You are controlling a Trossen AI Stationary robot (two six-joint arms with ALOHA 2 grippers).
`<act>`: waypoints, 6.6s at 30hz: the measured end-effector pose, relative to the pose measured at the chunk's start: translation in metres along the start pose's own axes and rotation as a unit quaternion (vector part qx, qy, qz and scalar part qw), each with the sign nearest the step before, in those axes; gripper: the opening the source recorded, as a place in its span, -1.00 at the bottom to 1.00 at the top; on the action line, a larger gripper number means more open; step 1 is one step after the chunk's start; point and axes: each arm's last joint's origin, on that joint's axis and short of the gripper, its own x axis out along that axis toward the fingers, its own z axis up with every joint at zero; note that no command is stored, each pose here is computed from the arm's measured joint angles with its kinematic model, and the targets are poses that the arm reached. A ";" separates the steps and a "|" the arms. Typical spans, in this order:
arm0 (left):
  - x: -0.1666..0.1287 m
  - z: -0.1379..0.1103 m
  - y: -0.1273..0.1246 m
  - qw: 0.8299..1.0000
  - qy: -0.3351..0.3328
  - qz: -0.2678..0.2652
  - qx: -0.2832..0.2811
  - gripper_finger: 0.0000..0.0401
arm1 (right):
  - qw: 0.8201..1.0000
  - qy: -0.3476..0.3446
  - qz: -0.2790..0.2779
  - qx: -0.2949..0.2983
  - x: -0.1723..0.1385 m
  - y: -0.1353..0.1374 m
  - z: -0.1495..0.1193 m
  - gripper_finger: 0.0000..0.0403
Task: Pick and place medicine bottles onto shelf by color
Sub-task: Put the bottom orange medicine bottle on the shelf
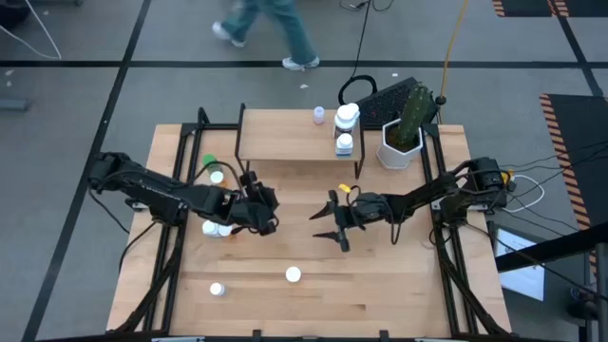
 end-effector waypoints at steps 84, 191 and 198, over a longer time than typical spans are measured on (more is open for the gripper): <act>0.005 -0.052 0.036 0.991 -0.091 0.081 -0.062 0.05 | 0.911 0.076 -0.402 0.044 -0.015 -0.118 0.158 -0.01; 0.005 -0.055 0.035 0.992 -0.077 0.078 -0.067 0.05 | 0.839 0.162 -0.496 0.156 0.008 -0.172 0.129 0.19; 0.005 -0.056 0.035 0.992 -0.075 0.078 -0.066 0.05 | 0.853 0.172 -0.476 0.126 0.012 -0.166 0.132 0.19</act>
